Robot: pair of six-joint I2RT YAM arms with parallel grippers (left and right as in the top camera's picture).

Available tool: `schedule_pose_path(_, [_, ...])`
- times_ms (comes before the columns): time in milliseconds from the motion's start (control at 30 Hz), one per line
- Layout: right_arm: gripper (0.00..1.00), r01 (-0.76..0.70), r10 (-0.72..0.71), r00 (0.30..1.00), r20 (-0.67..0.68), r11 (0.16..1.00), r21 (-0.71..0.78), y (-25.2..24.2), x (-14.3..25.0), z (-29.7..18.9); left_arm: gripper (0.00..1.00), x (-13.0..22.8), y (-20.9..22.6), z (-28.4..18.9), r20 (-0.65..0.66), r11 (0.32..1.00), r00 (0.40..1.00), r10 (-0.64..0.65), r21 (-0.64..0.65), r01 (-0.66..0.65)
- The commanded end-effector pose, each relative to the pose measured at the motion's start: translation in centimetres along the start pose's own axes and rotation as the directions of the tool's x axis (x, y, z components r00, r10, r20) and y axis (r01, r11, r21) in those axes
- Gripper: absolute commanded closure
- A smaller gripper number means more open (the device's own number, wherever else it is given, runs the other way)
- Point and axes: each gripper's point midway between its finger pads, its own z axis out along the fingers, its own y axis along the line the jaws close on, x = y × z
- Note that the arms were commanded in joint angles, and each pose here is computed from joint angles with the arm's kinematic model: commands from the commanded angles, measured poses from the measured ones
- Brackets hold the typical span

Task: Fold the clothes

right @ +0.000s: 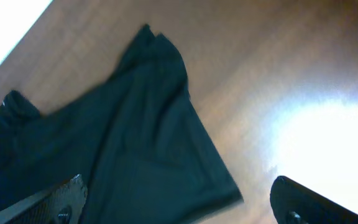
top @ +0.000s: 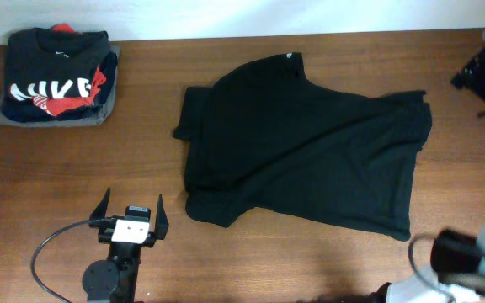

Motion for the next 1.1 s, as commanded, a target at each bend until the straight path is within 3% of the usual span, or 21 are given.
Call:
schedule_pose_path(0, [0.01,-0.108,0.118,0.989,-0.089,0.988,0.107,-2.3,3.3,1.7,0.01,0.2,-0.1,0.0,0.0,1.0,1.0,-0.011,0.005,0.011])
schedule_pose_path(100, [0.01,-0.179,0.208,0.972,-0.108,0.956,0.234,-5.0,5.9,2.9,0.01,0.2,-0.1,0.0,0.0,1.0,1.0,-0.011,0.005,0.011])
schedule_pose_path(333, [0.01,-0.139,0.253,0.93,-0.267,0.914,0.381,-8.0,12.6,7.2,0.01,0.2,-0.1,0.0,0.0,1.0,1.0,-0.011,0.005,0.011])
schedule_pose_path(533, [0.01,-0.123,0.298,0.875,-0.38,0.898,0.422,-8.9,17.7,12.0,0.01,0.2,-0.1,0.0,0.0,1.0,1.0,-0.011,0.005,0.011])
schedule_pose_path(800, [0.01,-0.229,0.499,0.787,-0.362,0.782,0.58,-11.1,22.8,13.5,0.01,0.2,-0.1,0.0,0.0,1.0,1.0,-0.011,0.005,0.011])
schedule_pose_path(1067, [0.01,-0.313,0.547,0.761,-0.349,0.781,0.541,-11.6,26.3,15.3,0.01,0.2,-0.1,0.0,0.0,1.0,1.0,-0.011,0.005,0.011])
